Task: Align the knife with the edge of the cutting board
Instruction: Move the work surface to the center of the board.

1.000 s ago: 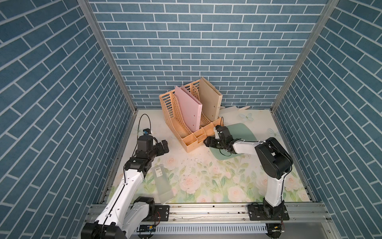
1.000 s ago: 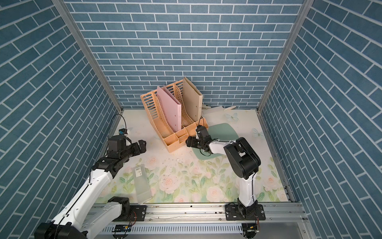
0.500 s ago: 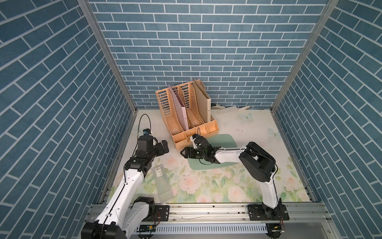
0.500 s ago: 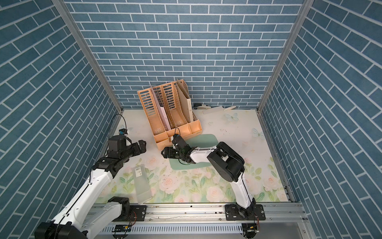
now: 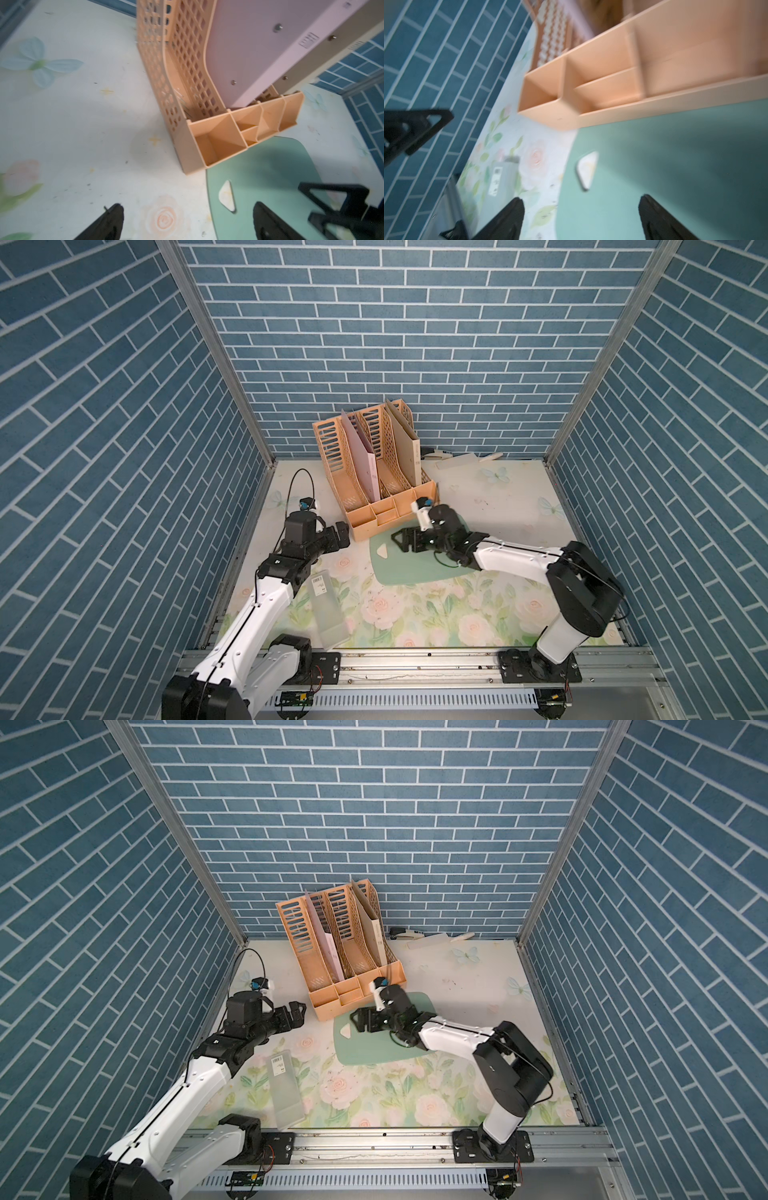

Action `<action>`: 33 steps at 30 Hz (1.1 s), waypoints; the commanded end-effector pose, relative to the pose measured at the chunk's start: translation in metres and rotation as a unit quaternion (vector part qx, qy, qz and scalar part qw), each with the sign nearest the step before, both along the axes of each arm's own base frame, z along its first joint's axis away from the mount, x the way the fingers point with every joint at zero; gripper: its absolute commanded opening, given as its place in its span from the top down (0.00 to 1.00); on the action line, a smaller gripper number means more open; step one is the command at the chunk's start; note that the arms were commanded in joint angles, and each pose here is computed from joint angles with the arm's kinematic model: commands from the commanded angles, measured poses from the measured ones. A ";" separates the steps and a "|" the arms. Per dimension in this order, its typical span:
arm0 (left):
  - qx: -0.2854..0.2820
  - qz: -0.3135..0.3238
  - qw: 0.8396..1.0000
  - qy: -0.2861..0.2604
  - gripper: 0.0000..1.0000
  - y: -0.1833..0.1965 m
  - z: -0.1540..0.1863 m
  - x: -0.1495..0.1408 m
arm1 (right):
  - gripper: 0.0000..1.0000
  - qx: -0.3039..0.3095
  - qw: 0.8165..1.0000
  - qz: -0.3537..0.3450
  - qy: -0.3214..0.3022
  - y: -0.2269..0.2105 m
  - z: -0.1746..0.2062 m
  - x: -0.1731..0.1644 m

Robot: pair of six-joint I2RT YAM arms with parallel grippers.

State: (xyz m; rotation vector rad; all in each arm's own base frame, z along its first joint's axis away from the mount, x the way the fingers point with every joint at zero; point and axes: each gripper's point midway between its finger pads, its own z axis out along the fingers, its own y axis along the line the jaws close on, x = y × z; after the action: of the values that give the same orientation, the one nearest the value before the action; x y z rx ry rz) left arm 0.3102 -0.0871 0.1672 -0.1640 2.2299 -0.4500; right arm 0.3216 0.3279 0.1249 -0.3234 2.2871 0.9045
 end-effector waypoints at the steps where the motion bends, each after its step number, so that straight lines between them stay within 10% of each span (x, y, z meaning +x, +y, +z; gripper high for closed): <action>1: -0.066 -0.074 0.995 0.011 0.01 -0.053 -0.014 -0.011 | 0.10 -0.093 0.990 -0.100 0.031 -0.097 -0.050 0.021; 8: -0.047 -0.149 0.986 0.056 0.12 -0.125 -0.063 -0.013 | 0.11 -0.119 0.970 -0.176 0.117 -0.183 -0.111 0.022; 33: -0.042 -0.116 0.976 0.178 0.17 -0.101 -0.174 -0.090 | 0.14 -0.032 0.973 -0.054 0.220 -0.108 -0.139 -0.114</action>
State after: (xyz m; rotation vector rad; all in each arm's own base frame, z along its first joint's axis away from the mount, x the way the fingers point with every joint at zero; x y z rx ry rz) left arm 0.2728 -0.1842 0.0340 -0.0424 2.3812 -0.6343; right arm 0.2782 0.2311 0.0371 -0.1370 2.3787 0.8538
